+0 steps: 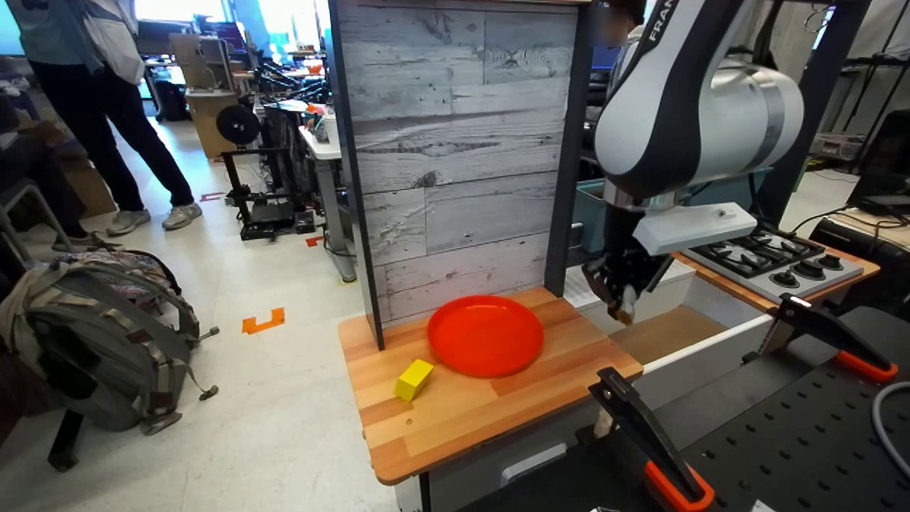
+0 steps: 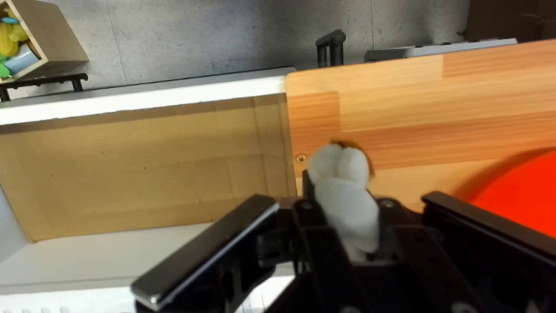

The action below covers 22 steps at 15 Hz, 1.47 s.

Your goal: Remove the object from the plate and put it on the table

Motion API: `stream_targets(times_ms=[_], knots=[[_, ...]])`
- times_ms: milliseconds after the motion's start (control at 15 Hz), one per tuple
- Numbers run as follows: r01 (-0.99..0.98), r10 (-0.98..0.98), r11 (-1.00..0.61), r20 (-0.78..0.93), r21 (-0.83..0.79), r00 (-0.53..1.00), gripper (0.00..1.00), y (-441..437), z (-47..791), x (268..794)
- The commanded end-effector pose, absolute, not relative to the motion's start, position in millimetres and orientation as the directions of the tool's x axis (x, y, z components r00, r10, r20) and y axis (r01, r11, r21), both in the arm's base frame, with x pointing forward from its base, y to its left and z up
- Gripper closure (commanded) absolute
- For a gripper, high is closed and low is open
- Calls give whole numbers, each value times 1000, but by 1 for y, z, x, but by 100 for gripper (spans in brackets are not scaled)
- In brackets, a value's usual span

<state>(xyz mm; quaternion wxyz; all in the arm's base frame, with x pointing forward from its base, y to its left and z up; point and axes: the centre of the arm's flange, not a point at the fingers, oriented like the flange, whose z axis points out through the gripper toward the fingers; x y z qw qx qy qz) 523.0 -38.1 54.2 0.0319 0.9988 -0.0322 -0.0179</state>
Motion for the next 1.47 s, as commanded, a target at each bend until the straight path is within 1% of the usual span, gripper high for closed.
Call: stream_targets(times_ms=[0,267,467,600,667,1067,1133,1267,1400], knots=[[-57,-61,-995,-49,88,997,96,-32,29,522],[-36,-42,-995,-65,88,997,96,-19,12,524],[-39,-42,-995,-35,92,999,96,-14,5,533],[-36,-39,-995,-32,98,999,56,-12,2,537],[-37,-40,-994,-33,98,999,51,-12,0,538],[-55,-55,-994,-3,93,998,7,-17,10,548],[-56,-56,-995,2,88,998,1,-18,12,549],[-50,-49,-996,15,71,999,0,-16,21,550],[-30,-26,-998,66,63,997,0,-7,39,548]])
